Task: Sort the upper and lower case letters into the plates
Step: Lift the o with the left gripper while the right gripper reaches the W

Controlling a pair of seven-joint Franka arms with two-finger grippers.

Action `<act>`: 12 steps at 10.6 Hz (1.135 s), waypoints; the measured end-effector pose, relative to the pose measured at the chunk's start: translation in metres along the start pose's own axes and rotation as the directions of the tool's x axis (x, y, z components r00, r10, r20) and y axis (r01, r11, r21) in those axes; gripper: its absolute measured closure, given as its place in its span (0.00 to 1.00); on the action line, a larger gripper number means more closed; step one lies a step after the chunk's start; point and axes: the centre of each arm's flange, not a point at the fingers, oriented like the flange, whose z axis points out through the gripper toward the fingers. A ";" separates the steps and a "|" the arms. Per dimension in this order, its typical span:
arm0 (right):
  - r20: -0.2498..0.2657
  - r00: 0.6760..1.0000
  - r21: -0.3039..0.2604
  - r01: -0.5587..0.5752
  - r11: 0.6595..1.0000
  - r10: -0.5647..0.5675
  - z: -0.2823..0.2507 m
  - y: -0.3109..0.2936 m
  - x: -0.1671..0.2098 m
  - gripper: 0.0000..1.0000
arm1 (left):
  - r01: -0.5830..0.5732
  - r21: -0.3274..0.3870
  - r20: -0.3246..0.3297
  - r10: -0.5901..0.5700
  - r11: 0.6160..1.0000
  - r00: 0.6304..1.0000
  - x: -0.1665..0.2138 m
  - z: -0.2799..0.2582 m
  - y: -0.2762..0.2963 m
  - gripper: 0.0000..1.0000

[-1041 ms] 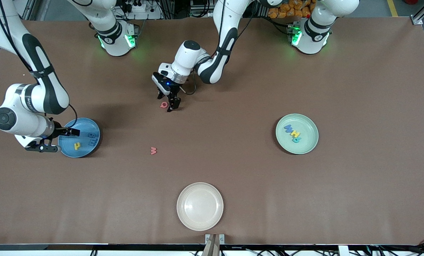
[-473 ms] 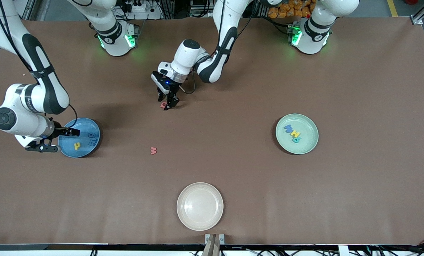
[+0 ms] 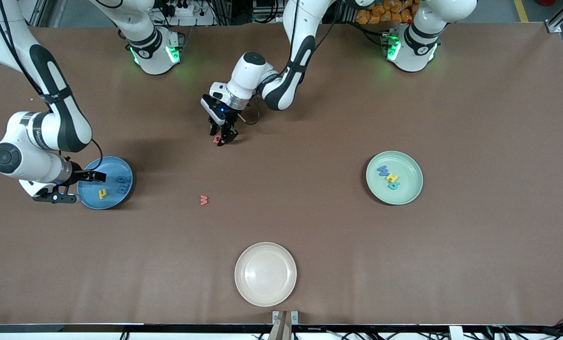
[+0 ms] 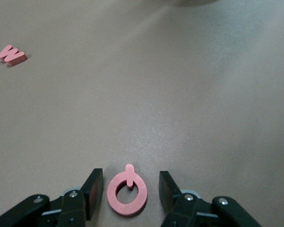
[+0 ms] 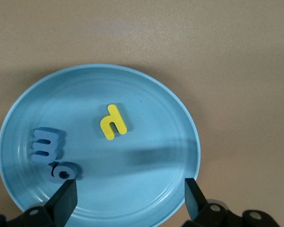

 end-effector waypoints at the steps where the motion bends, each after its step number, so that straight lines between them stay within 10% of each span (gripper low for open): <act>1: -0.001 1.000 0.000 0.001 1.000 -0.001 0.000 0.000 0.000 0.00 | 0.001 0.001 0.000 -0.001 1.000 1.000 0.000 0.000 -0.001 0.55; 6: 0.025 1.000 -0.011 0.015 1.000 -0.015 -0.019 -0.009 0.009 0.00 | 0.016 0.002 0.014 -0.016 1.000 1.000 0.003 -0.002 -0.002 0.62; 12: 0.026 0.998 -0.022 0.053 0.998 -0.052 -0.049 -0.036 0.023 0.00 | 0.025 0.083 0.179 -0.040 0.996 0.983 0.024 -0.008 -0.042 0.63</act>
